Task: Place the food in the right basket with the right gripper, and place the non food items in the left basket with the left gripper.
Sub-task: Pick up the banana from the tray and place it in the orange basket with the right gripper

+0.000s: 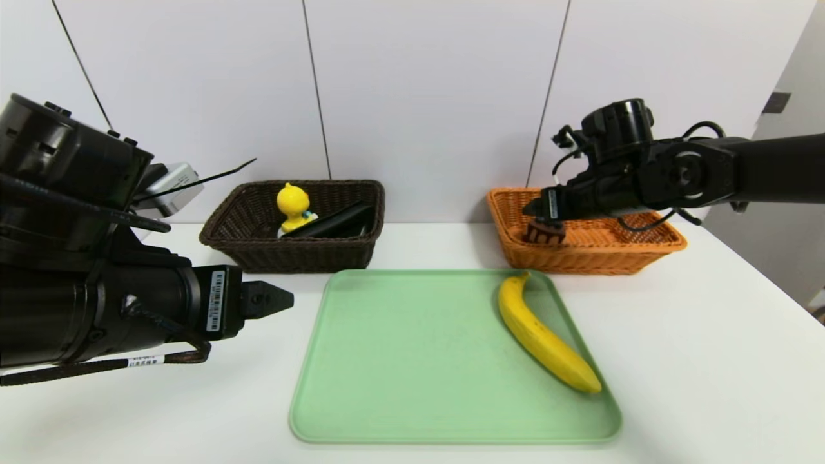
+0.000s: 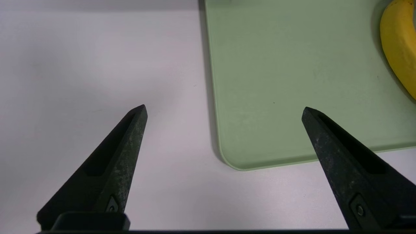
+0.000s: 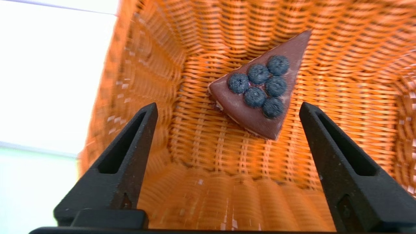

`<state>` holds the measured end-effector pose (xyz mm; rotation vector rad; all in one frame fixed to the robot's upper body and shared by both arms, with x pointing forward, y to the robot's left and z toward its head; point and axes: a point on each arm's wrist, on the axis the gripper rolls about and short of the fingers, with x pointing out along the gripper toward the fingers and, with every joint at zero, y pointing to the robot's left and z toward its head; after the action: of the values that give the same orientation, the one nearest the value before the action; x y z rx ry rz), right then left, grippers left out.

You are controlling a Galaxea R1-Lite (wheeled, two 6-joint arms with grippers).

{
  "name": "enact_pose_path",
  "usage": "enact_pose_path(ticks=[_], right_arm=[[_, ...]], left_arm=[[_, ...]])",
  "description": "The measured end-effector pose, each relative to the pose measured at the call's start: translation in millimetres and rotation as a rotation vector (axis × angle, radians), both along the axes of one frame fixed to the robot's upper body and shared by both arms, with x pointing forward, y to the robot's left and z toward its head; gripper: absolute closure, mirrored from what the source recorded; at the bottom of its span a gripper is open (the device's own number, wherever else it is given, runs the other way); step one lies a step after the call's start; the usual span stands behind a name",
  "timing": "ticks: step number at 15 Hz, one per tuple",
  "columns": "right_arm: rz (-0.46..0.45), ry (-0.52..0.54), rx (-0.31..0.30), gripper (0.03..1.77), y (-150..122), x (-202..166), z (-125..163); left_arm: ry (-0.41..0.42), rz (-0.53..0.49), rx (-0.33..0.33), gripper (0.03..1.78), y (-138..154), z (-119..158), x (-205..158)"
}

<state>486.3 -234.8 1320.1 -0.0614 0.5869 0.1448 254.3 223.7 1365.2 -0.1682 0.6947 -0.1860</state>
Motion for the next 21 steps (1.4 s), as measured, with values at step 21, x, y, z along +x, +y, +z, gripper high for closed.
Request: enact_pose_path(ticks=[21], right_arm=[[0.405, 0.47, -0.119, 0.11, 38, -151, 7]], left_arm=[[-0.007, -0.001, -0.007, 0.12, -1, 0, 2]])
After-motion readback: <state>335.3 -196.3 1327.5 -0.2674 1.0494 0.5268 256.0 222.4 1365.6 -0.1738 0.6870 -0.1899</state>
